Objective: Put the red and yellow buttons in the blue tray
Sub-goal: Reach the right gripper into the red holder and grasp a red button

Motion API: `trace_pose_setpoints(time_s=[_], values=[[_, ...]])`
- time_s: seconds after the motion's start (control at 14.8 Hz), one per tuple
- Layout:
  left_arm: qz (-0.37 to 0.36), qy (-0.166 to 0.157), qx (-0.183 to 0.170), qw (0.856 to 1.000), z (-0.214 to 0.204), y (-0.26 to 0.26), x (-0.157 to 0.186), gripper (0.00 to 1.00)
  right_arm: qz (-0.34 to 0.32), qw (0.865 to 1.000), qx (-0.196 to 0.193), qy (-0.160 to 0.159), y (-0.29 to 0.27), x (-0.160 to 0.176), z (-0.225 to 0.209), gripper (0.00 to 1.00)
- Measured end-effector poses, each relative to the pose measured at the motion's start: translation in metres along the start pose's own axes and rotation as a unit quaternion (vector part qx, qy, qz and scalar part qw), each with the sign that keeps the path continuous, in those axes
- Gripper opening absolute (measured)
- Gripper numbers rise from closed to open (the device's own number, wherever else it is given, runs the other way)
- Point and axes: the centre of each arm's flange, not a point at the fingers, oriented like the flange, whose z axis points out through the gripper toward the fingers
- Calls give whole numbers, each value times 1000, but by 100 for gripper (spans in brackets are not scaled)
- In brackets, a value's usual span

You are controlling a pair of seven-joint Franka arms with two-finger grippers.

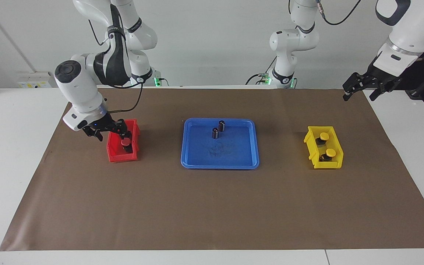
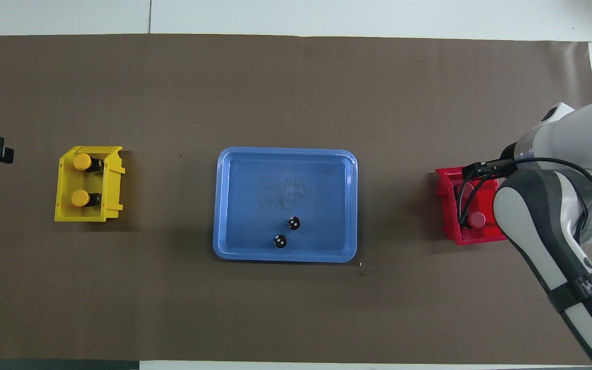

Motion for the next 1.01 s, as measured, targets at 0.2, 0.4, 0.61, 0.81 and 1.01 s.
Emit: trace_pose_setpoints(time_s=[0.2, 0.4, 0.61, 0.81, 1.01], values=[[0, 0, 0, 1000, 0, 0, 0, 100, 0, 1000, 0, 6, -2, -3, 12, 81], [0, 0, 0, 1000, 0, 0, 0, 100, 1, 1000, 0, 6, 0, -5, 17, 78], [0, 0, 0, 1000, 0, 0, 0, 100, 1, 1000, -1, 13, -1, -5, 20, 76], [0, 0, 0, 1000, 0, 0, 0, 100, 1, 1000, -1, 14, 0, -10, 31, 75], [0, 0, 0, 1000, 0, 0, 0, 100, 2, 1000, -1, 10, 0, -13, 36, 75]])
